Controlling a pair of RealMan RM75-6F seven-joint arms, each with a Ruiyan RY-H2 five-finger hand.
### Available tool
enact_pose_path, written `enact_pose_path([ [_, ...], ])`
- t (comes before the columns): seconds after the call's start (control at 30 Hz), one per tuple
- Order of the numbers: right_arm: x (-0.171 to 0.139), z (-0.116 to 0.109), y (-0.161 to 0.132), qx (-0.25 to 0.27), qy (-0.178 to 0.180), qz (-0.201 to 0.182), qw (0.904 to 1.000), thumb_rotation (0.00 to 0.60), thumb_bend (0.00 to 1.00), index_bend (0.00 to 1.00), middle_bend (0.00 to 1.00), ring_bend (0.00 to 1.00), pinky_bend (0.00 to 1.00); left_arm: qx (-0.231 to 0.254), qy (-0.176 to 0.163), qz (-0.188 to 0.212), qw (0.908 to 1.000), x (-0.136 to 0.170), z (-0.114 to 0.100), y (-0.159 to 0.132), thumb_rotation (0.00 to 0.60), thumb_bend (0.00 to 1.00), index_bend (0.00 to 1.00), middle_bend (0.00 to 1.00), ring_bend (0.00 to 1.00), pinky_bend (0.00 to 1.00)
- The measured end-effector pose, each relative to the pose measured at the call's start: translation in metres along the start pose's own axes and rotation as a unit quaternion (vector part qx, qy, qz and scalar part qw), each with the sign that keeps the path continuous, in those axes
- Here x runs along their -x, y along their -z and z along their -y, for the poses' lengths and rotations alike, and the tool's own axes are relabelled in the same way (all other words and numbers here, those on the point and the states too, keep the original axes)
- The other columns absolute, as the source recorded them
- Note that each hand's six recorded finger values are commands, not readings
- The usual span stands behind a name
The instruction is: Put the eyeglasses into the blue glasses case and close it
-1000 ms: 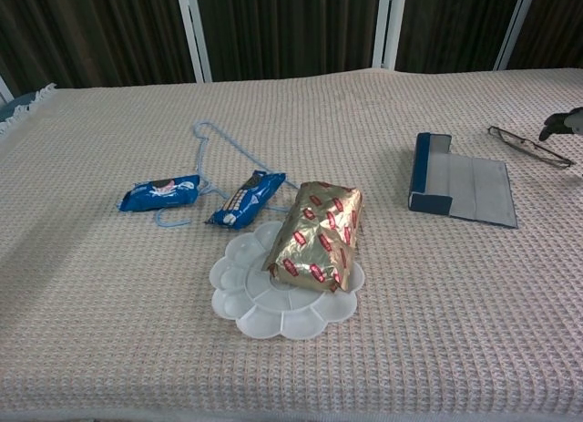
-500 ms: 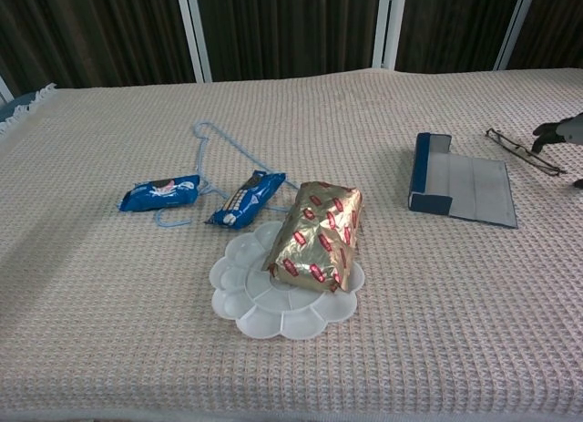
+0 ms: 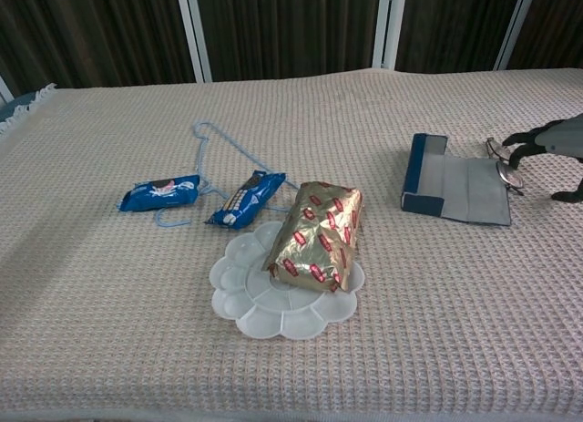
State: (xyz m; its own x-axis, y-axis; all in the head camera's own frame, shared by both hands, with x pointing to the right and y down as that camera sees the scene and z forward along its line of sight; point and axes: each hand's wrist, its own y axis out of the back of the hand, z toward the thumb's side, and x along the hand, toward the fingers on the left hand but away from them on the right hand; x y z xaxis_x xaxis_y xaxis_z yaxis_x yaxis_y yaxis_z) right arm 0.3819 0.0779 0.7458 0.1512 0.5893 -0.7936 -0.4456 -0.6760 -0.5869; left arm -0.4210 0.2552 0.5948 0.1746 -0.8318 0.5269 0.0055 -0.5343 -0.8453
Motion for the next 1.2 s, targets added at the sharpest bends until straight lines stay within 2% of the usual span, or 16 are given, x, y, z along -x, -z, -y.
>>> enact_pose_path([
  [0.27, -0.011, -0.006, -0.025, -0.029, 0.019, -0.037, 0.9987, 0.600, 0.50, 0.32, 0.00, 0.00, 0.00, 0.002, -0.003, 0.000, 1.0000, 0.001, -0.002, 0.001, 0.600, 0.41, 0.00, 0.00, 0.00, 0.08],
  [0.57, -0.030, -0.005, -0.016, -0.039, 0.034, -0.036, 0.9980, 0.600, 0.49, 0.34, 0.00, 0.00, 0.00, 0.006, -0.007, -0.003, 0.9999, 0.003, -0.005, 0.003, 0.600, 0.41, 0.00, 0.00, 0.00, 0.09],
  [0.77, -0.029, -0.023, -0.013, -0.042, 0.082, -0.035, 0.9951, 0.600, 0.48, 0.38, 0.00, 0.00, 0.00, 0.004, -0.006, -0.003, 1.0000, 0.003, -0.004, 0.003, 0.600, 0.41, 0.00, 0.00, 0.00, 0.09],
  [0.87, -0.024, -0.035, -0.015, -0.065, 0.116, -0.037, 0.9904, 0.600, 0.48, 0.40, 0.00, 0.00, 0.00, 0.003, -0.005, -0.004, 1.0000, 0.002, -0.003, 0.002, 0.600, 0.41, 0.00, 0.00, 0.00, 0.09],
  [0.97, -0.015, -0.044, -0.019, -0.104, 0.134, -0.042, 0.9846, 0.600, 0.48, 0.40, 0.00, 0.00, 0.00, 0.000, -0.004, -0.004, 1.0000, 0.001, -0.001, 0.002, 0.600, 0.41, 0.00, 0.00, 0.00, 0.09],
  [1.07, -0.005, -0.051, -0.026, -0.145, 0.140, -0.049, 0.9783, 0.600, 0.47, 0.40, 0.00, 0.00, 0.00, -0.002, -0.003, -0.004, 1.0000, 0.001, -0.001, 0.001, 0.600, 0.41, 0.00, 0.00, 0.00, 0.09],
  [1.2, 0.004, -0.053, -0.036, -0.162, 0.132, -0.058, 0.9762, 0.600, 0.45, 0.39, 0.00, 0.00, 0.00, -0.002, -0.003, -0.004, 1.0000, 0.001, 0.000, 0.001, 0.600, 0.41, 0.00, 0.00, 0.00, 0.09],
])
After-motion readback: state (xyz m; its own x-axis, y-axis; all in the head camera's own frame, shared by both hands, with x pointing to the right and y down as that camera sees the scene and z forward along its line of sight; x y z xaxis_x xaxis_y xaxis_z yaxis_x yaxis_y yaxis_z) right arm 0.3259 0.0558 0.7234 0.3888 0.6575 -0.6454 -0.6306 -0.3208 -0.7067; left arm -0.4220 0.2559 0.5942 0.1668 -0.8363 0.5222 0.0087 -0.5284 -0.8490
